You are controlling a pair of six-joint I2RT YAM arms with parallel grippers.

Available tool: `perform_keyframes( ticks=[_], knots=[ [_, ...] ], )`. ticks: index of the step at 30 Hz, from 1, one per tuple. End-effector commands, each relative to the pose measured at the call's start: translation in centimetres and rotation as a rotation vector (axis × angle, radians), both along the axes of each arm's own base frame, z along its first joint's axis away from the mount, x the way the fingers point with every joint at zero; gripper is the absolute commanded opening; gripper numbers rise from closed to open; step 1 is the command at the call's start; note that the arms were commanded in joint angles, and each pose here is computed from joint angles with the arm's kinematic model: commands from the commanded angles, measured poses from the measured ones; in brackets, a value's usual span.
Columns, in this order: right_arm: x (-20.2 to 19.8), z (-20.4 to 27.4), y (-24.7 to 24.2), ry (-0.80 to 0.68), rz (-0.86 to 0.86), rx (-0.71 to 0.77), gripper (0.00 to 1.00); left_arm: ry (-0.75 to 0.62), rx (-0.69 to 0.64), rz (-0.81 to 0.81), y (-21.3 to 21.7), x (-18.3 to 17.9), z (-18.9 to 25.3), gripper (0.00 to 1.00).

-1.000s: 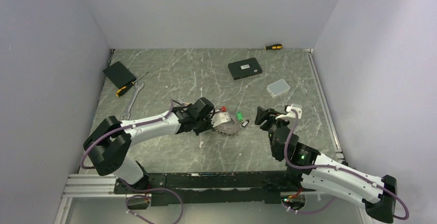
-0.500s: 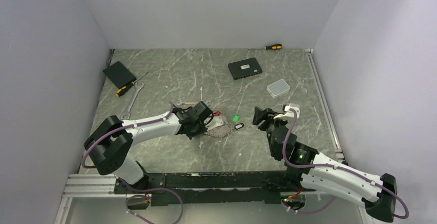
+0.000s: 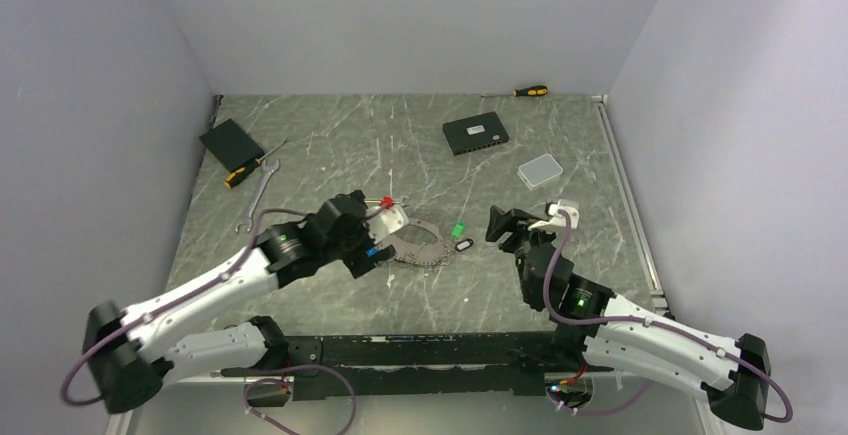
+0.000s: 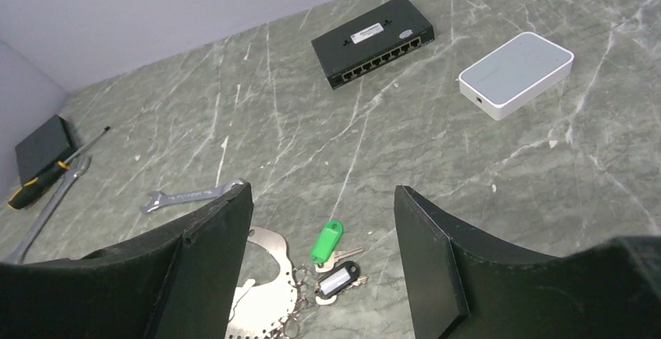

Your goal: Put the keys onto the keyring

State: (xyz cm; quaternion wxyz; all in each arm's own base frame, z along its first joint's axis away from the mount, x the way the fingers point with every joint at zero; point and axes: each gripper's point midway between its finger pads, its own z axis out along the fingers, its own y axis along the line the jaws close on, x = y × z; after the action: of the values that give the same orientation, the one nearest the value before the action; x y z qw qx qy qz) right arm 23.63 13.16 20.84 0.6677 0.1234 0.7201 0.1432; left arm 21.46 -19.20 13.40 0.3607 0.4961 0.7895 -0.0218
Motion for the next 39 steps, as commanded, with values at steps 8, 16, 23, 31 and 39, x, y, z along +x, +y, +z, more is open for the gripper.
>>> perform_keyframes(
  ticks=[8, 16, 23, 31, 39],
  knots=[
    [1.2, 3.6, 3.5, -0.089, 0.119, -0.112, 0.77, -0.316, -0.460, 0.186, 1.6, 0.7, 10.8, 1.00],
    [2.0, 4.6, 10.7, -0.127, 0.346, -0.094, 0.99, -0.364, -0.488, 0.464, 5.6, 2.4, 10.8, 1.00],
    [2.5, 4.2, 17.5, -0.108, 0.526, -0.053, 1.00, -0.462, -0.420, 0.618, 9.3, 3.2, 11.0, 0.99],
    [3.4, 3.8, 21.0, -0.033, 0.570, -0.072, 1.00, -0.477, -0.421, 0.631, 9.9, 3.2, 11.5, 0.99],
    [3.0, 4.5, 21.5, -0.061, 0.563, -0.044, 1.00, -0.460, -0.423, 0.625, 9.8, 3.1, 11.3, 0.99]
  ],
)
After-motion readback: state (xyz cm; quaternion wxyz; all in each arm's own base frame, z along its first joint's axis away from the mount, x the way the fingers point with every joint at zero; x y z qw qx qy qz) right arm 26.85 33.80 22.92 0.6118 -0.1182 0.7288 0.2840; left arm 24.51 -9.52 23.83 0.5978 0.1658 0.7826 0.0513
